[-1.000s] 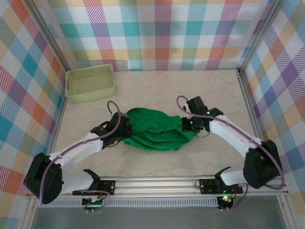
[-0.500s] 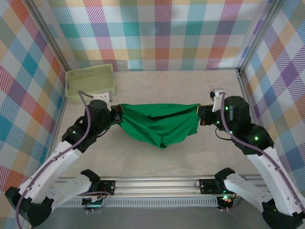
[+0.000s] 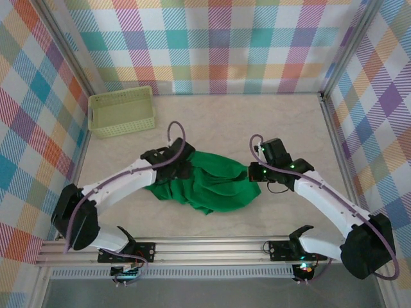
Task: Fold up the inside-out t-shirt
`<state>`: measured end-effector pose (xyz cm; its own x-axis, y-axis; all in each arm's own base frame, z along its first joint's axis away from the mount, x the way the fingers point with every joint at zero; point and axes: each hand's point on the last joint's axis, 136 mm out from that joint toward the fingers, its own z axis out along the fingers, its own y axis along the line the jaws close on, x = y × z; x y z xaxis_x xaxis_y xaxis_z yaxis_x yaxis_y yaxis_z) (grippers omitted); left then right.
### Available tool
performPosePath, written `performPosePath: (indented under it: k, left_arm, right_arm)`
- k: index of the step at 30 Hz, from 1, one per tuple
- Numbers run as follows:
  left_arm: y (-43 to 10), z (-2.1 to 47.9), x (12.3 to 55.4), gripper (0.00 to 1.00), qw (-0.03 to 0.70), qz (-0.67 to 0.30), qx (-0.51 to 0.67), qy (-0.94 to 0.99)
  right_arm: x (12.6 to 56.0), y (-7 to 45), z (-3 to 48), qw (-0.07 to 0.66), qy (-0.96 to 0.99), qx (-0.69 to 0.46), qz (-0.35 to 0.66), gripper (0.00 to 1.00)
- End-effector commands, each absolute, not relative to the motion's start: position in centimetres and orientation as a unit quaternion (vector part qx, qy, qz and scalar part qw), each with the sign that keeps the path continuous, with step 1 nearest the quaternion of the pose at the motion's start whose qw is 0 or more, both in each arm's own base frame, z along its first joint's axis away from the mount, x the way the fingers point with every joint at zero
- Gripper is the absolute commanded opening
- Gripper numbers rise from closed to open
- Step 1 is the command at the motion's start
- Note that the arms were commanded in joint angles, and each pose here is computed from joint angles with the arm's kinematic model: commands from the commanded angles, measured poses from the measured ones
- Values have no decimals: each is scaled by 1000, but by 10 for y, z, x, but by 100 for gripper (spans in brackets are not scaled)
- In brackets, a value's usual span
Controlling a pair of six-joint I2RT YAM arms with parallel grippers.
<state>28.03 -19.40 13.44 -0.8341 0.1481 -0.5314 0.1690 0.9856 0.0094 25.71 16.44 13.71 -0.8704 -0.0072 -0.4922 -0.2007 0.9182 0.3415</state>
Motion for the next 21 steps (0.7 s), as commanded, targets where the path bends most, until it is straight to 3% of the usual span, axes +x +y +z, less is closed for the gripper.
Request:
performPosePath:
  k: [1,4,10,14,16,18,21]
  left_arm:
    - [-228,180,273,68,338,-73,124,930]
    - [-254,163,269,70,306,-108,134,936]
    - [-260,120,278,65,261,-78,78,959]
    - [-263,103,280,58,244,-71,64,965]
    - [-262,95,281,49,237,-61,57,968]
    - [-260,90,283,42,237,-56,50,969]
    - [-256,86,284,30,242,-54,40,968]
  right_arm:
    - [268,178,174,298,921,-63,242,0]
    - [265,181,178,302,916,-67,254,0]
    - [259,178,171,300,916,-57,258,0]
    - [255,171,157,289,926,-51,239,0]
    - [254,171,152,283,928,-54,237,0]
    - [255,167,148,284,931,-53,225,7]
    - [257,156,148,294,935,-49,192,31]
